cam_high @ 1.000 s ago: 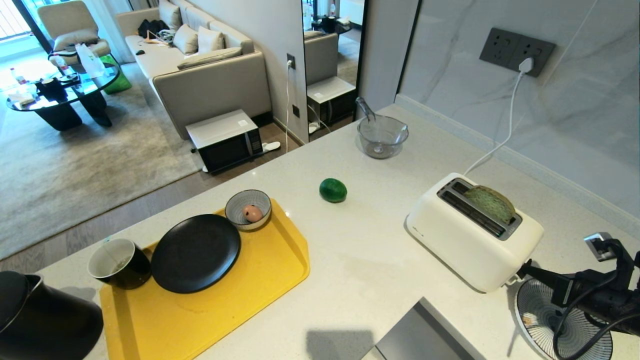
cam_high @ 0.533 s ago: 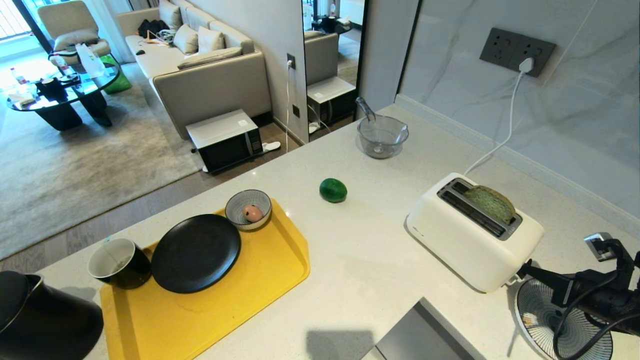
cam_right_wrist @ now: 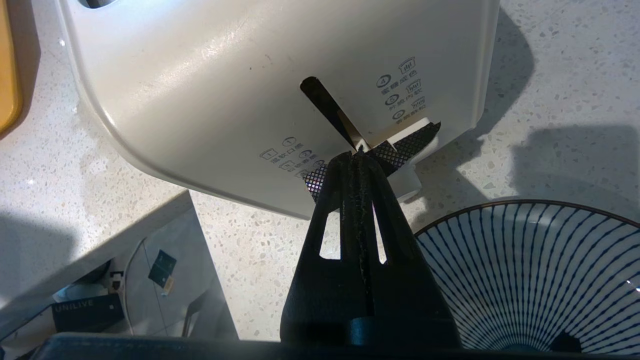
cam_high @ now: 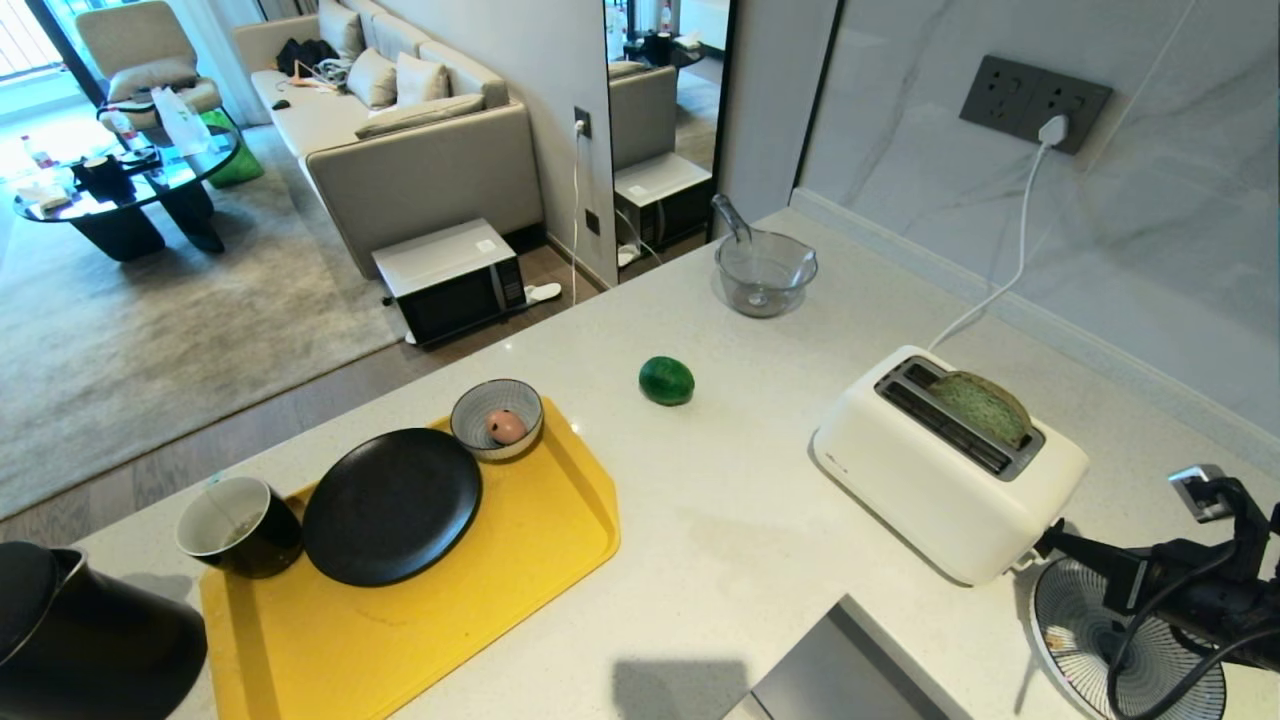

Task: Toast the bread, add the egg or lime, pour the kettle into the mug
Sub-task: Use a bread toaster

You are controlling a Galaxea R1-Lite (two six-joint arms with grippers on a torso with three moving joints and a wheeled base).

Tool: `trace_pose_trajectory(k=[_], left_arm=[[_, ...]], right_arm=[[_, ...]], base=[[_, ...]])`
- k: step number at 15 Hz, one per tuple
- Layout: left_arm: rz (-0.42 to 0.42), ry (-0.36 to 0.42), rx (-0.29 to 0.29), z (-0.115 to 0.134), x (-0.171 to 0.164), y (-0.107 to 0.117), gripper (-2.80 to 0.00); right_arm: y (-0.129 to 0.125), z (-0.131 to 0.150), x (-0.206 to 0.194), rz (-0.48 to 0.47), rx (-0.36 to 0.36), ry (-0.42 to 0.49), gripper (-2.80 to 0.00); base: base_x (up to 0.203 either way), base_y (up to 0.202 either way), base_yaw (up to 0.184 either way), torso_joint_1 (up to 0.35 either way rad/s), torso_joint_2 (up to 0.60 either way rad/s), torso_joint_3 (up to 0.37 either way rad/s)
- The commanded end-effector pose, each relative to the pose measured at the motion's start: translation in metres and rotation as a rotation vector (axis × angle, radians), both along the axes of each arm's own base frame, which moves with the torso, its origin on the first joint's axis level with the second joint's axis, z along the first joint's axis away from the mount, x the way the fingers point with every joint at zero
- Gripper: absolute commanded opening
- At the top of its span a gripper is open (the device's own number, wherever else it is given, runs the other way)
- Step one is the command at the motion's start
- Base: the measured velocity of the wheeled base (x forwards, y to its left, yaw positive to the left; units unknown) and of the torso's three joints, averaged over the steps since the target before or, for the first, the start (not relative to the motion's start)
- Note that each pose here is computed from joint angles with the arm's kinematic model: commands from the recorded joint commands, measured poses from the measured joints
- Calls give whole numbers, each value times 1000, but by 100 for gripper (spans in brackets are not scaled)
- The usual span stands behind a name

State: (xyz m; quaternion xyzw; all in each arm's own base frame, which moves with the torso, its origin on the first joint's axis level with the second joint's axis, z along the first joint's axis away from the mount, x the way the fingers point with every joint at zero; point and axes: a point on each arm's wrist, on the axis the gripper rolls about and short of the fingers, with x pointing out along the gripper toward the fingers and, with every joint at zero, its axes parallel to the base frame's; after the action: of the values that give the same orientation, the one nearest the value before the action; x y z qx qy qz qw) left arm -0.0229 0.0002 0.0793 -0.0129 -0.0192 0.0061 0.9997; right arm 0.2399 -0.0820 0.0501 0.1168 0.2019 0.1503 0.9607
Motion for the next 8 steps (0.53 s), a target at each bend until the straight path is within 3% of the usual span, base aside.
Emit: trace_pose_trajectory(k=[1, 8], left_arm=[[1, 11, 0, -4, 1, 0, -280], [1, 11, 0, -4, 1, 0, -280]], right_arm=[[0, 1, 0, 4, -1, -8, -280], [1, 1, 1, 9, -3, -9, -280]], base=[[0, 0, 0, 0, 0, 0], [0, 0, 0, 0, 0, 0]])
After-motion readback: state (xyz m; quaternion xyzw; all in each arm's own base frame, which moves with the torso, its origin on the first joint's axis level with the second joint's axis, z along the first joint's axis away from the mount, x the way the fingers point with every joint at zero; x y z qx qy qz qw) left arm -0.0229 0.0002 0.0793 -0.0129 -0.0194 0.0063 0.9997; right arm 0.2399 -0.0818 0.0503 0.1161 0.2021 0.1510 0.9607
